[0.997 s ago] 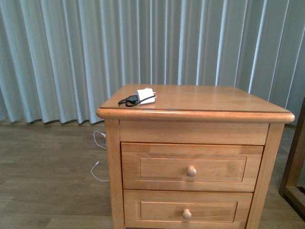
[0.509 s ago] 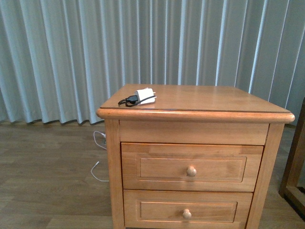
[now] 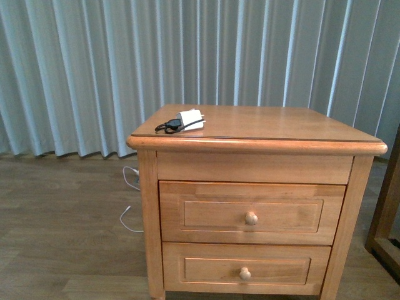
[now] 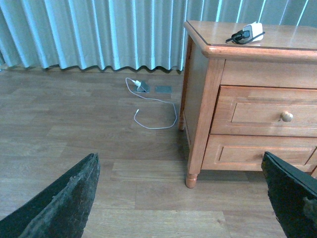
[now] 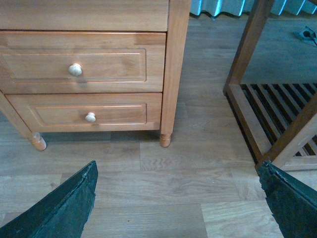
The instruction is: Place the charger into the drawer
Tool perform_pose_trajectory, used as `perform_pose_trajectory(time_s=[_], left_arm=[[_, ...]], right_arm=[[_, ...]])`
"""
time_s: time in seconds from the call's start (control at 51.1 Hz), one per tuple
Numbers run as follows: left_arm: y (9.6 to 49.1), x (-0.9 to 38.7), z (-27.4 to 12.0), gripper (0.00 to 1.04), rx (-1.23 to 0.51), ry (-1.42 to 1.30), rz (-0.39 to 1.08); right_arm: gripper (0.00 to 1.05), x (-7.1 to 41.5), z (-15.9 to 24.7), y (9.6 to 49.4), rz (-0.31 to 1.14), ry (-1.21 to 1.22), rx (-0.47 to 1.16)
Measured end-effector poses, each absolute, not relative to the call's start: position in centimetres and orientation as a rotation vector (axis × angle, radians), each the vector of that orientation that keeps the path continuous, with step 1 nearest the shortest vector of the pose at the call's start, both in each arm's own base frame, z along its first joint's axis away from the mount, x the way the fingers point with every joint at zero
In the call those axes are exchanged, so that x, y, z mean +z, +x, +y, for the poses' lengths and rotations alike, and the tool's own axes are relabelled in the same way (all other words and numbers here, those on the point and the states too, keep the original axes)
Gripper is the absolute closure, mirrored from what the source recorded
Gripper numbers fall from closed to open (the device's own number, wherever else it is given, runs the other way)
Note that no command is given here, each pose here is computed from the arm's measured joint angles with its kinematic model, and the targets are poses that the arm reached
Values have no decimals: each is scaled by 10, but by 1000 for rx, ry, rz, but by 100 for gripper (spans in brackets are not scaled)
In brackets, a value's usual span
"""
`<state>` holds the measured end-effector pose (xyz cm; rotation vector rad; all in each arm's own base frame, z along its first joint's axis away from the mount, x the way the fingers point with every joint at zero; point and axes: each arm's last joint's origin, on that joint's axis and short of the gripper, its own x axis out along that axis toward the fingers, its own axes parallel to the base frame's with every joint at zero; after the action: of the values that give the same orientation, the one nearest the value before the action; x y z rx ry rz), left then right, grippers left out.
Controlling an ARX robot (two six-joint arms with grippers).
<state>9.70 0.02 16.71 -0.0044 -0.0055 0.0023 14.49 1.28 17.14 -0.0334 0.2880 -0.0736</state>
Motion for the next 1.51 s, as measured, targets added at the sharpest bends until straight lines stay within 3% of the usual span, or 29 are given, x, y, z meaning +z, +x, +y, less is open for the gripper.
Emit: perform_pose_trajectory(time_s=[0.645,1.173,1.506], left_arm=[[97,167,0,6,2,-4,-6],[97,167,0,6,2,-4,-6],[97,167,0,6,2,-4,-6]], right_arm=[[8,168,57,259,319,-108,61],[8,113,108,360,368,-134,88],[8,78,128,420,458,-6,23]])
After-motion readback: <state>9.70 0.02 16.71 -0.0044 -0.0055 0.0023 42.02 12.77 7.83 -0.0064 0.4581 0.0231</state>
